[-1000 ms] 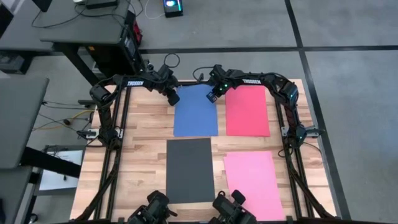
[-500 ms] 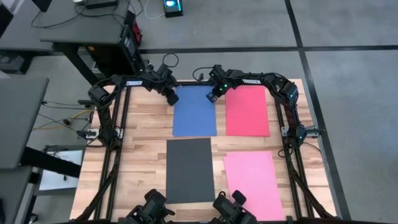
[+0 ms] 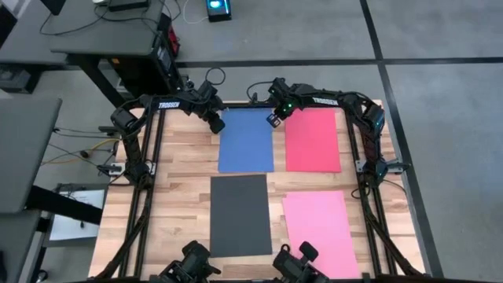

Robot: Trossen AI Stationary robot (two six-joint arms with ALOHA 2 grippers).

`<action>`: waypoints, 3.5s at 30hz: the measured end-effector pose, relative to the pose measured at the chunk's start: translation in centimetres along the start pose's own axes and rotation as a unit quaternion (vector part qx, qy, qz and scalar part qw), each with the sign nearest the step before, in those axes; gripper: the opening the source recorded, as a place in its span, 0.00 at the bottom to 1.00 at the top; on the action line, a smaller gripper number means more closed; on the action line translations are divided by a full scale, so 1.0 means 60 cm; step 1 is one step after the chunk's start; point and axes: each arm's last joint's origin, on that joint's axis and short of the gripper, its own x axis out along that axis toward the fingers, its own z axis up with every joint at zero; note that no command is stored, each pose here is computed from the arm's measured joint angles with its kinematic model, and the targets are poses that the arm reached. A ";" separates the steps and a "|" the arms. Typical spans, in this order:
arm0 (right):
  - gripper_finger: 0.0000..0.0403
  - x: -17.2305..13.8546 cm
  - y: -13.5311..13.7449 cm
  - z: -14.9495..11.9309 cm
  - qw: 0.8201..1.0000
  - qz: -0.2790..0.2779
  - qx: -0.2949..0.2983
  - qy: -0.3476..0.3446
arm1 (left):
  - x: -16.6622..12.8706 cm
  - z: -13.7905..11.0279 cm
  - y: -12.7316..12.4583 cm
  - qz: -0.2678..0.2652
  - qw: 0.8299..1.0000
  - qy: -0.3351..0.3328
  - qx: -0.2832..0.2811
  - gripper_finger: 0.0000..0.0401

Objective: Organize paper
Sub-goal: Adjust the stacked colored papers

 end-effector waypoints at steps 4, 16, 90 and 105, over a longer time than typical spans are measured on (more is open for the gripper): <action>0.00 -0.032 0.007 0.003 1.000 0.003 -0.005 -0.013 | -0.006 -0.002 -0.006 -0.006 1.000 0.013 0.008 0.00; 0.00 -0.119 0.171 -0.061 0.988 0.055 -0.146 -0.002 | -0.095 -0.034 -0.190 -0.094 0.980 0.011 0.177 0.00; 0.00 -0.146 0.375 -0.174 0.958 0.143 -0.244 -0.051 | -0.076 -0.114 -0.360 -0.191 0.956 0.031 0.220 0.00; 0.00 -0.147 0.375 -0.174 0.957 0.143 -0.245 -0.052 | -0.055 -0.118 -0.344 -0.171 0.960 0.058 0.214 0.00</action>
